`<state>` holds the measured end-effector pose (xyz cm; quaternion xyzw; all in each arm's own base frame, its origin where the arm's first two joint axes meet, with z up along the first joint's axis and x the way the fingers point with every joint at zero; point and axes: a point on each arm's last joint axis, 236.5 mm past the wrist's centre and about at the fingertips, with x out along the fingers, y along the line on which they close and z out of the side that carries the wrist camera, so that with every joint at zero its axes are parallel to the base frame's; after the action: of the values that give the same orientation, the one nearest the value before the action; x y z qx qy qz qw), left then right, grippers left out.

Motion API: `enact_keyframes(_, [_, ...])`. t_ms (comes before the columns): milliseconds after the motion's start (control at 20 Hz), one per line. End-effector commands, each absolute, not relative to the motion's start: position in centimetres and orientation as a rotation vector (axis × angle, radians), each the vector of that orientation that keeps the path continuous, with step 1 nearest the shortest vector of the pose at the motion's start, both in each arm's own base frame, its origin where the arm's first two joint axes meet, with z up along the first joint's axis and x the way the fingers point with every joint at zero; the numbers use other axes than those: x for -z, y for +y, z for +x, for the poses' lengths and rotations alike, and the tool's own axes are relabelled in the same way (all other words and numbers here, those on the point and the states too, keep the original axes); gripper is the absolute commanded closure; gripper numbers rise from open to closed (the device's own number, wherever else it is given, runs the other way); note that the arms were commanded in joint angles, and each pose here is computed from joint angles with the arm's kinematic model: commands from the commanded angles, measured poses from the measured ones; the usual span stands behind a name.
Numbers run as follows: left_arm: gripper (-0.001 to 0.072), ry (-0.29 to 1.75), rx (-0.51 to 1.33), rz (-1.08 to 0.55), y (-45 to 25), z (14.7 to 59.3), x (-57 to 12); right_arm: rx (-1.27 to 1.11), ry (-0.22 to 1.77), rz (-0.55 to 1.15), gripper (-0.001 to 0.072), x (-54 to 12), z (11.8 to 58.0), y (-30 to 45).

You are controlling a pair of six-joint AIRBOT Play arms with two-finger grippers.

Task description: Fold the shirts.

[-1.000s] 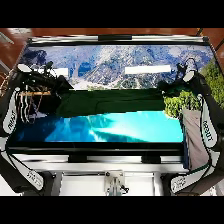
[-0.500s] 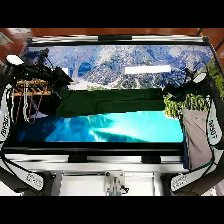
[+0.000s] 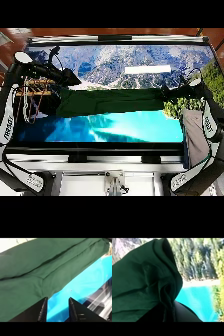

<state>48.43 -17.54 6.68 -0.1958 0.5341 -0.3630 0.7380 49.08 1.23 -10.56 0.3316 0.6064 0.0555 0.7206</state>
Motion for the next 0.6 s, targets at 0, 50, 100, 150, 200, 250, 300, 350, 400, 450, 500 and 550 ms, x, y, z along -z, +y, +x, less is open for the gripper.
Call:
enact_keyframes(0, [0.0388,1.154,0.825,-0.398,-18.6,48.2,-7.1,-0.212,1.311,0.684,0.0640,8.2,48.9,1.9])
enact_keyframes(50, [0.0395,1.151,0.825,-0.397,-19.0,48.2,-7.1,-0.241,1.267,0.672,0.0640,6.1,49.3,2.2])
enact_keyframes(100, [0.0515,1.145,0.830,-0.391,-19.7,48.3,-7.0,-0.255,1.225,0.670,0.0639,3.9,49.6,2.4])
enact_keyframes(150, [0.0628,1.134,0.835,-0.384,-20.8,48.5,-6.9,-0.266,1.189,0.657,0.0639,1.8,49.6,2.5])
enact_keyframes(200, [0.0670,1.121,0.840,-0.376,-22.1,48.6,-6.7,-0.278,1.164,0.645,0.0640,-0.5,49.2,2.7])
enact_keyframes(250, [0.0671,1.107,0.846,-0.366,-23.7,48.8,-6.3,-0.287,1.151,0.645,0.0640,-2.5,48.6,3.1])
enact_keyframes(300, [0.0671,1.098,0.850,-0.352,-25.3,49.0,-5.6,-0.299,1.143,0.645,0.0640,-4.5,47.7,3.5])
enact_keyframes(350, [0.0671,1.110,0.854,-0.335,-27.1,48.8,-4.2,-0.311,1.140,0.639,0.0640,-6.2,46.9,3.9])
enact_keyframes(400, [0.0671,1.144,0.869,-0.336,-28.8,48.1,-3.0,-0.313,1.138,0.632,0.0640,-7.7,45.9,4.0])
enact_keyframes(450, [0.0671,1.176,0.900,-0.317,-30.5,46.9,-2.0,-0.312,1.134,0.632,0.0640,-8.9,45.2,4.2])
enact_keyframes(500, [0.0671,1.192,0.922,-0.299,-31.8,46.0,-1.6,-0.308,1.126,0.632,0.0640,-10.2,44.5,4.3])
enact_keyframes(550, [0.0672,1.192,0.940,-0.282,-33.1,45.3,-1.4,-0.305,1.114,0.632,0.0640,-11.5,43.8,4.5])
